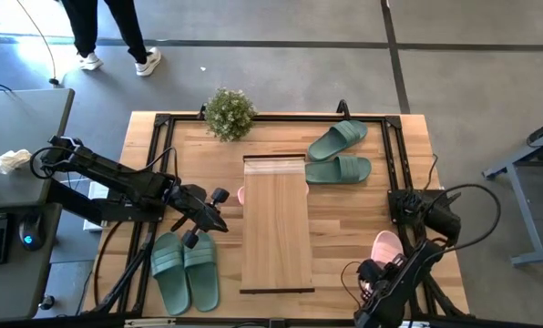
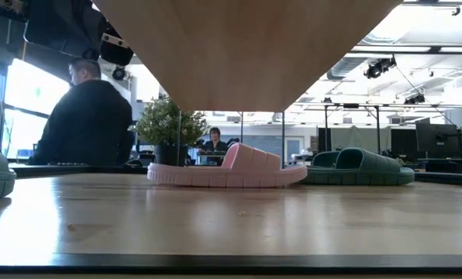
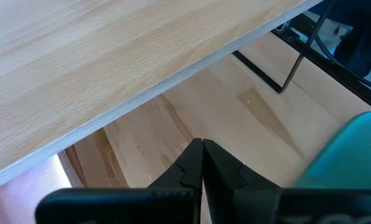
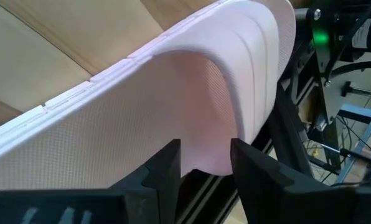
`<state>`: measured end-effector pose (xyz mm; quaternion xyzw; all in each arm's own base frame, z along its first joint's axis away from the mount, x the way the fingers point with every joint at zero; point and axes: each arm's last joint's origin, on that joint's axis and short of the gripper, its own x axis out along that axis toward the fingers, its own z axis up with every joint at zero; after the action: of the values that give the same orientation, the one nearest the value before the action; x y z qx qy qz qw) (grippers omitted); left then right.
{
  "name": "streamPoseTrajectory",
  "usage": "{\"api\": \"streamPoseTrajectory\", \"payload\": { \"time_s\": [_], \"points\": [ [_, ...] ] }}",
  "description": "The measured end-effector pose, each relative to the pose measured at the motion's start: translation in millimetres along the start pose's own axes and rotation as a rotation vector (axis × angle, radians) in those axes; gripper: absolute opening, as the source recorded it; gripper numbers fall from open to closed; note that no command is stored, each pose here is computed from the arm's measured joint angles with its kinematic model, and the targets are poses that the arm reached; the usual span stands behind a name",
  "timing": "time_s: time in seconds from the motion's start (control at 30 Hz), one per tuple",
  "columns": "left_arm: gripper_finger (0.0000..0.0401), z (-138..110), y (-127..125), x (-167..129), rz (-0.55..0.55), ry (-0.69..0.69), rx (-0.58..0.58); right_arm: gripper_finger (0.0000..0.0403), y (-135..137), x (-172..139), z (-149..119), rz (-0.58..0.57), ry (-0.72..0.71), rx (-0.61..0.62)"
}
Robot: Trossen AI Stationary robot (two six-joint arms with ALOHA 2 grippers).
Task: Pick and place slides into the shelf
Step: Put the pink slide under the shelf aligned with the other pink slide
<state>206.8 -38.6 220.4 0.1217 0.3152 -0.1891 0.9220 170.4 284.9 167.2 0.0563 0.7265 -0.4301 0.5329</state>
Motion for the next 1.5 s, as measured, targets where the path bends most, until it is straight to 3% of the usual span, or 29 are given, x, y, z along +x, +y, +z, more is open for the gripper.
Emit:
{"api": "streamPoseTrajectory", "payload": {
  "time_s": [0.6,1.33,1.5],
  "points": [
    [0.0001,0,0,0,0.001,0.000,-0.001,0.0133,-2,2,-1,0.002,-0.098,0.015],
    [0.0001,0,0,0,0.004,0.001,-0.003,0.0133,-11,48,8,-0.166,-0.095,0.039],
    [0.0001,0,0,0,0.004,0.000,-0.017,0.0101,-9,54,10,-0.146,-0.116,0.035]
  ]
}}
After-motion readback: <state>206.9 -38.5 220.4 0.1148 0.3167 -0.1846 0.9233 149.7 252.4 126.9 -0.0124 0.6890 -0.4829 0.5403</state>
